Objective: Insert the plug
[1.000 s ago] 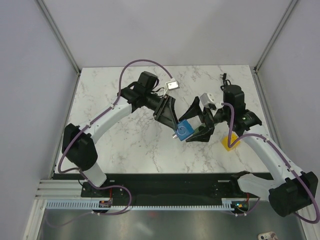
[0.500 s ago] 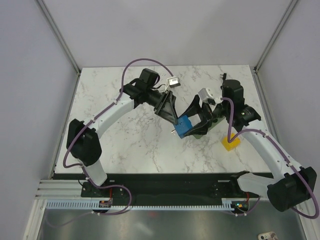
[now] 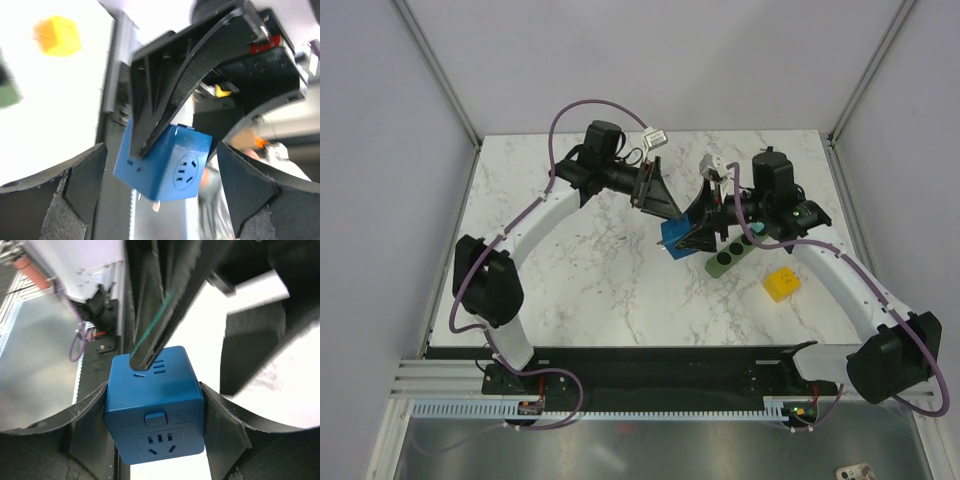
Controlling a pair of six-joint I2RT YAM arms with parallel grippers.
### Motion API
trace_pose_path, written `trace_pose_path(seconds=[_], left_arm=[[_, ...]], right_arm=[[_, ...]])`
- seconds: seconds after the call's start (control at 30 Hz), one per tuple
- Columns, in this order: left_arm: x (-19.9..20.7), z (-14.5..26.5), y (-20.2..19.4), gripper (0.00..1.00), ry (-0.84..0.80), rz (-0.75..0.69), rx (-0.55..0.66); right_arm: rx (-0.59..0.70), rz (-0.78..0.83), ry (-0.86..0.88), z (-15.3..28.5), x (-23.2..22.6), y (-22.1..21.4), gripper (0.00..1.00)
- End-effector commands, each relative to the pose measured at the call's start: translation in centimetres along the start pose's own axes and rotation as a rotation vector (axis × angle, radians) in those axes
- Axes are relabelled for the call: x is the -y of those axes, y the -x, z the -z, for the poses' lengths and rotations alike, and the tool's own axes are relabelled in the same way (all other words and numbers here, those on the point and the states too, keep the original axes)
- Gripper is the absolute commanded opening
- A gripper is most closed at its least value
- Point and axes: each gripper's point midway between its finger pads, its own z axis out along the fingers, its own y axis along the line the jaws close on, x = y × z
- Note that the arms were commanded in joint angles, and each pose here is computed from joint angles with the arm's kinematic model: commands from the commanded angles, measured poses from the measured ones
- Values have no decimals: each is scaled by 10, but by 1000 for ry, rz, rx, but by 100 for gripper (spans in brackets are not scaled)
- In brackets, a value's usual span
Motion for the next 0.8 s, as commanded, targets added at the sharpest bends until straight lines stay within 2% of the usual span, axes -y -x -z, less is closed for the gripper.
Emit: trace_pose_path(seconds=[0.0, 0.03, 0.1, 0.17, 0.27, 0.37, 0.5, 0.63, 0.77], left_arm=[[-18, 26, 24, 98, 153, -21, 150], [-20, 34, 24, 98, 194, -26, 178], [-53, 55, 27, 100, 365, 5, 256], [-85, 80, 19, 100, 600, 21, 291], [-103, 105, 4, 100, 802, 20, 315], [-108, 114, -10, 100, 869, 9, 336], [-99, 125, -36, 100, 952, -58, 348], [-88, 134, -53, 100, 983, -110, 378], [-89, 139, -63, 100, 1047, -158, 377]], right_arm=[[-83, -71, -210, 8, 32, -3, 0], [-112, -87, -254, 10, 42, -3, 0], [-196, -159, -354, 18, 57, -20, 0], [-266, -208, -553, 34, 89, -30, 0], [-383, -337, -780, 59, 115, -54, 0], [-457, -400, -897, 73, 132, -69, 0], [-629, -422, -1039, 100, 147, -98, 0], [-786, -463, -1072, 119, 159, -132, 0], [-831, -500, -1049, 127, 164, -144, 0]])
